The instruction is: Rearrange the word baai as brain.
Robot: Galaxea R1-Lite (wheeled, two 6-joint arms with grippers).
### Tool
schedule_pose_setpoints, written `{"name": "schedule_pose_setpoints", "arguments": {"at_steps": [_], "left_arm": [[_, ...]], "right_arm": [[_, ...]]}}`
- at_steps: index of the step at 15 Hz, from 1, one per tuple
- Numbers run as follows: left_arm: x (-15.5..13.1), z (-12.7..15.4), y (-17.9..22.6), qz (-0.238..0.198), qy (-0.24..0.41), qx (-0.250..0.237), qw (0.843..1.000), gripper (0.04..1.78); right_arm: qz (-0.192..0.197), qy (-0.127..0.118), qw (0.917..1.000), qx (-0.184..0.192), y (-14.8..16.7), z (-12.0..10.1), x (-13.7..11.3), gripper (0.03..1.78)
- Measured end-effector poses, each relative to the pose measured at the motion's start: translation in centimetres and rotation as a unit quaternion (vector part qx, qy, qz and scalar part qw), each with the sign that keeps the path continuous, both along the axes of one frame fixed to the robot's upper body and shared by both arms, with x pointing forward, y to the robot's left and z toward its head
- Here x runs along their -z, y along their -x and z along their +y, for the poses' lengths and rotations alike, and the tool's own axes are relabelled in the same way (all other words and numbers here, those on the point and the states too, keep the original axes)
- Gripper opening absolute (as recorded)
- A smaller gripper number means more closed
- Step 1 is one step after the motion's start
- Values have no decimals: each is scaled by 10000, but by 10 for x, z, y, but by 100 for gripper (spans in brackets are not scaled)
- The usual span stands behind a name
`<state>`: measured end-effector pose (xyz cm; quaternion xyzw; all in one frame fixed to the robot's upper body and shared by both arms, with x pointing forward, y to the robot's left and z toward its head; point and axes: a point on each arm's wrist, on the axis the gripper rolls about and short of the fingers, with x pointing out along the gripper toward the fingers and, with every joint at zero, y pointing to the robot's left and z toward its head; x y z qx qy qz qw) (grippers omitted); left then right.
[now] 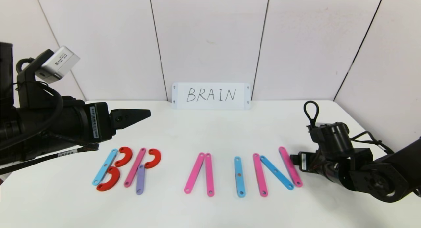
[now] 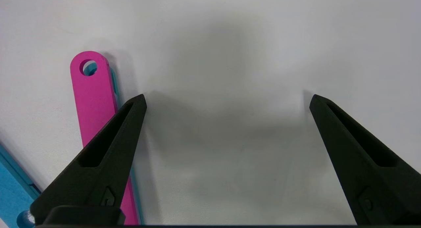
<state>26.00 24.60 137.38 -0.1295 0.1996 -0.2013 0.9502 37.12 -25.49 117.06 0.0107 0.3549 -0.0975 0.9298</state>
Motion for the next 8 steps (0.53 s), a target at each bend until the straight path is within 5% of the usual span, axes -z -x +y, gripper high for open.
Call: {"name": "schedule_pose_setpoints", "arguments": {"at_steps": [8], "left_arm": [[0, 0, 0, 0, 2, -3, 10000, 170]], "right_arm": [[15, 20, 9999, -107, 4, 7, 0, 173]]}}
